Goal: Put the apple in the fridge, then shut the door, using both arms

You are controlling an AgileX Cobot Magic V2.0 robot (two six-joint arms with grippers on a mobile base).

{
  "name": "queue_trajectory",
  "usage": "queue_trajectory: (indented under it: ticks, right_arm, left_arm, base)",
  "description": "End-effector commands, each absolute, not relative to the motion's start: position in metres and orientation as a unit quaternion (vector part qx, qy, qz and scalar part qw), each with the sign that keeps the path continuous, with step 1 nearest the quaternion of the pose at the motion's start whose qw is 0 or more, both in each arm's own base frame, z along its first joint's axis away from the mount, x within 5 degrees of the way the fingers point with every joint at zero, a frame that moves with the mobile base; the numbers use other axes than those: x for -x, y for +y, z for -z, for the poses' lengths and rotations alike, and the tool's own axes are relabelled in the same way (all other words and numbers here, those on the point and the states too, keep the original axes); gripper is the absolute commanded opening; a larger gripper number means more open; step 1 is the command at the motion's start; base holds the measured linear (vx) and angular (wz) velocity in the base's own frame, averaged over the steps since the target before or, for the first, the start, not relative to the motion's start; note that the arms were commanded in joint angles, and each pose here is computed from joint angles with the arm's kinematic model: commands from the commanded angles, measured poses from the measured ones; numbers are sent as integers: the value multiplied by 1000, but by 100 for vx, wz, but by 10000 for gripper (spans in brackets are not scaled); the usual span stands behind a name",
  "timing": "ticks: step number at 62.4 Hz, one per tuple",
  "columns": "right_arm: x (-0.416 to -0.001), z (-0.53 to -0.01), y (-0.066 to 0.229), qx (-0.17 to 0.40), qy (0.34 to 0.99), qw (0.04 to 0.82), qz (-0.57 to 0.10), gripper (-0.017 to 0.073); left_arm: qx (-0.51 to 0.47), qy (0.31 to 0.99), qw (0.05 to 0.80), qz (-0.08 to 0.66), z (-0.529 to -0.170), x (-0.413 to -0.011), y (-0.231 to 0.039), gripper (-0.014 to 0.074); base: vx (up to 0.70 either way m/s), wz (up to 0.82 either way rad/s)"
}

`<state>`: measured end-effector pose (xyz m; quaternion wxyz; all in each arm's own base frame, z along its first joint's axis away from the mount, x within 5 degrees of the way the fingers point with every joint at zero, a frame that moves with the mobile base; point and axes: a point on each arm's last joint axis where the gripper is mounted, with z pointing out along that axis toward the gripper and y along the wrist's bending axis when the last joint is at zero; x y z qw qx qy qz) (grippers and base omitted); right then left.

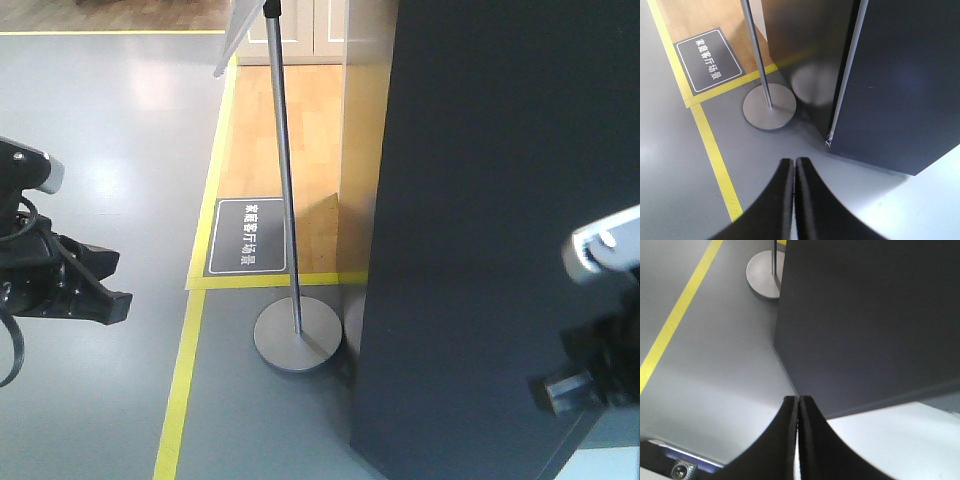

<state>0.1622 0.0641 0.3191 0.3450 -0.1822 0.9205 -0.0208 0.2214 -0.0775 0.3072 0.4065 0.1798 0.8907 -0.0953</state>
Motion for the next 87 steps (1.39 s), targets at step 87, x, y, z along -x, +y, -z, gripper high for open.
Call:
queue_trajectory:
  ticks: [87]
  right_arm:
    - [-298,-391,-39,-37,754,654,58,-3]
  left_arm:
    - [-167,869,454,102,-325,-222,-77,-6]
  base:
    - [0,0]
